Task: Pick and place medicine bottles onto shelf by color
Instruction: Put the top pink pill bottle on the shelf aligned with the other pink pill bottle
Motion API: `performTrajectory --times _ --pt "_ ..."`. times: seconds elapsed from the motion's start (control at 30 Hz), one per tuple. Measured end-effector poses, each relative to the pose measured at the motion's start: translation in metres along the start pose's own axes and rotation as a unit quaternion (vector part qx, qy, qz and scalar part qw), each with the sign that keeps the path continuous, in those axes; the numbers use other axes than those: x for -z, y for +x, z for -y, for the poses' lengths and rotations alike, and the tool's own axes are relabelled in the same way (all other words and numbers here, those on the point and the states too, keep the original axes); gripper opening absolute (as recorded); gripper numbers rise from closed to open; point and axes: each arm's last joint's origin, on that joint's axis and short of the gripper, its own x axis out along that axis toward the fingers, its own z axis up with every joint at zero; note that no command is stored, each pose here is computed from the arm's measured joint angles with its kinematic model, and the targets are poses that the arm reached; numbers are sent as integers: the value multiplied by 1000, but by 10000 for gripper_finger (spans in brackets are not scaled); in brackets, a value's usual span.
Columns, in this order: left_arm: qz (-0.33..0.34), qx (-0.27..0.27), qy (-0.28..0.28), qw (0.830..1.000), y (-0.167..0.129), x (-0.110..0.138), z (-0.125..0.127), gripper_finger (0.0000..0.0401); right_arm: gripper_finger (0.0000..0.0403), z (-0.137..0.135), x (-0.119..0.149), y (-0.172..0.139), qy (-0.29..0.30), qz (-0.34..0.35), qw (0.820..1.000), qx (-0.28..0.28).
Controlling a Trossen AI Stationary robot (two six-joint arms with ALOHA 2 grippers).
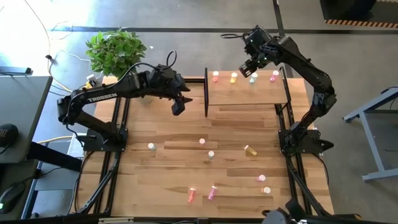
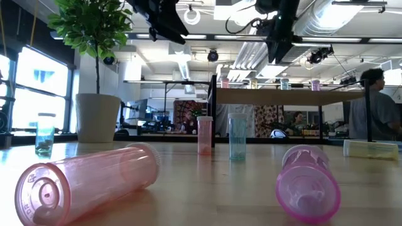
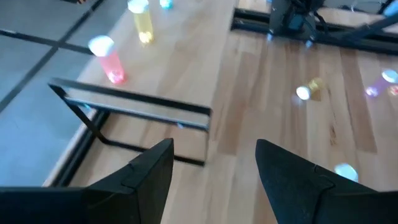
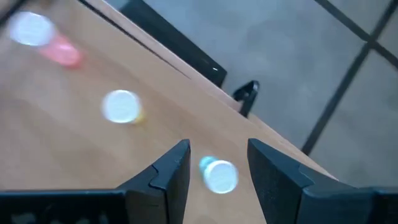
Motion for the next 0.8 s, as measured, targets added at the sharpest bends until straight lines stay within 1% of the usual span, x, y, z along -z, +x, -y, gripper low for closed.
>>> performTrajectory --times 0.07,0.2,0.37,0.57,0.67,0.8 --pt "-13 7 2 1000 -3 2 5 216 151 -5 -1 -5 -3 5 1000 -18" --pt "-45 27 -10 999 -5 8 20 216 151 -17 1 -12 -24 2 999 -33" --pt "-61 60 -18 996 -7 11 47 216 151 -32 3 -24 -64 9 997 -47" --pt "-57 51 -37 996 -8 14 80 216 151 -42 3 -50 -107 37 992 -63" --pt "-53 51 -44 996 -5 22 99 216 151 -42 4 -67 -114 52 990 -68" --pt "-56 71 -64 994 3 43 124 216 151 -40 6 -91 -124 78 986 -75"
